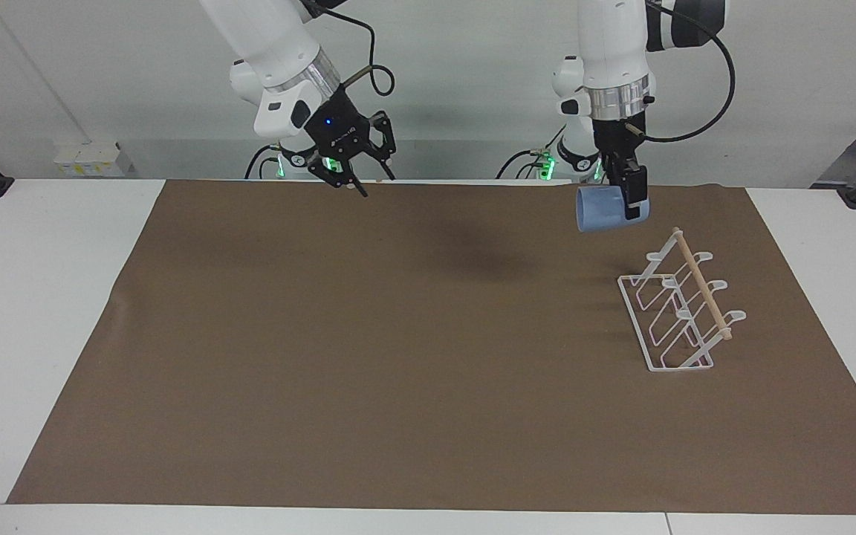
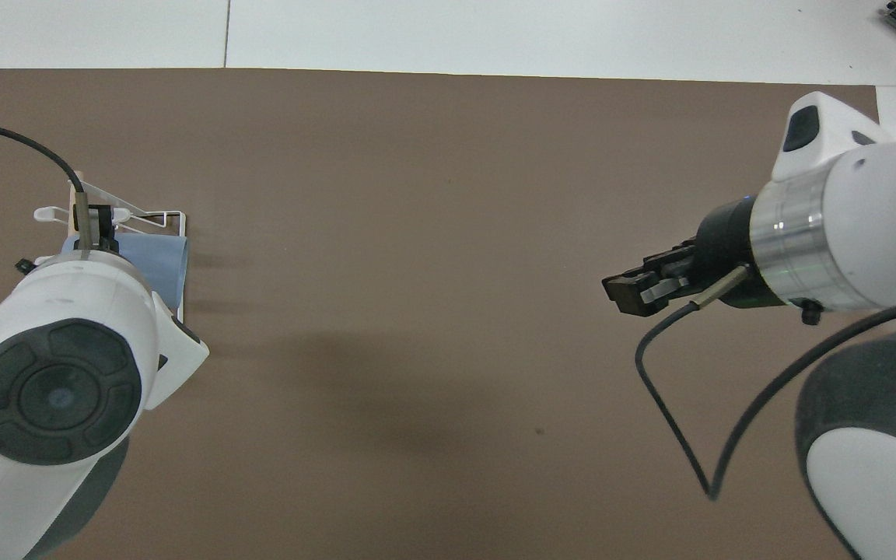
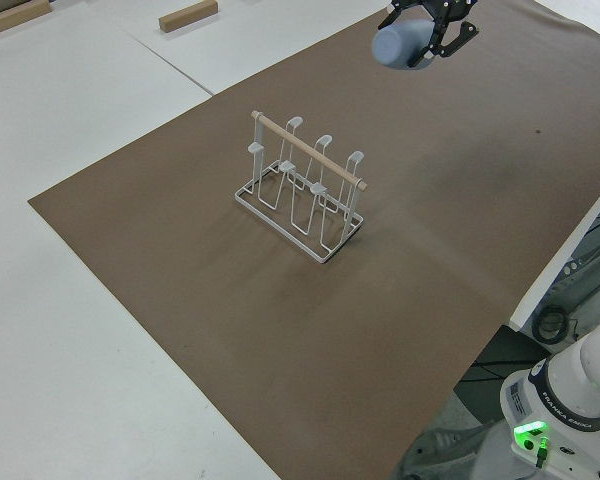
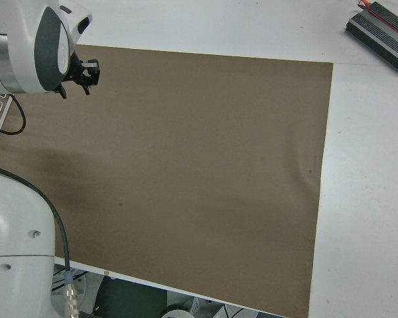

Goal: Hang cup on cup holder

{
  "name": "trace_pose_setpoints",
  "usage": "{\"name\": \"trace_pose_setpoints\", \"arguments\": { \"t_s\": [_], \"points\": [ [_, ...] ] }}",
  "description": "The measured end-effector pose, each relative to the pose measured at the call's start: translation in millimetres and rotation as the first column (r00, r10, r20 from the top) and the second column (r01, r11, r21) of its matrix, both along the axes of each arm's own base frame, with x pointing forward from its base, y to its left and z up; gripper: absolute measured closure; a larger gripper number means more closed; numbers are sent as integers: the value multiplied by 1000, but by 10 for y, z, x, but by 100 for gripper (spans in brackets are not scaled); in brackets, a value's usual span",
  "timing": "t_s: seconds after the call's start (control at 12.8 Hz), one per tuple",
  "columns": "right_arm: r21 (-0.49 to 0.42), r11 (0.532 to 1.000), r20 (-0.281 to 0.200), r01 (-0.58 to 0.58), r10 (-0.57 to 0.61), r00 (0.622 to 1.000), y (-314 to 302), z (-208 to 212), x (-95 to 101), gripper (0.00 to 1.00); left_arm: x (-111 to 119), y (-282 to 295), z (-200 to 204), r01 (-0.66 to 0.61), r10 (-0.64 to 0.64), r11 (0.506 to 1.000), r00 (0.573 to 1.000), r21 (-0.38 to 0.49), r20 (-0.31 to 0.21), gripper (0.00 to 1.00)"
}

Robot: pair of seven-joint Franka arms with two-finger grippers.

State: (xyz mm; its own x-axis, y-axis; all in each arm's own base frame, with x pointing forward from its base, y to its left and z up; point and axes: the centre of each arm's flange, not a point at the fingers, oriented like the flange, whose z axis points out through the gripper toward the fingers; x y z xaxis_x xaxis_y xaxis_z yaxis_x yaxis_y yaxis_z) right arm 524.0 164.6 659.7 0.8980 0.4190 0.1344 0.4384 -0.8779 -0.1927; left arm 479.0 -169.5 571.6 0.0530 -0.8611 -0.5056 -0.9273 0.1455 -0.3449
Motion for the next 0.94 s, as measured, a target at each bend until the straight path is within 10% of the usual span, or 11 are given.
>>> {"name": "trace_pose_setpoints", "arguments": {
  "t_s": [0.39, 0.94],
  "points": [
    [-199, 976, -11, 85, -89, 996, -765, 191, -55, 48, 285, 165, -178, -3, -1, 946, 1000, 325, 14, 25],
    [-324, 911, -74, 254, -293, 953, -1450, -64, -195, 50, 650, 129, -719, -35, 23, 882, 999, 470, 31, 25]
  ]
}}
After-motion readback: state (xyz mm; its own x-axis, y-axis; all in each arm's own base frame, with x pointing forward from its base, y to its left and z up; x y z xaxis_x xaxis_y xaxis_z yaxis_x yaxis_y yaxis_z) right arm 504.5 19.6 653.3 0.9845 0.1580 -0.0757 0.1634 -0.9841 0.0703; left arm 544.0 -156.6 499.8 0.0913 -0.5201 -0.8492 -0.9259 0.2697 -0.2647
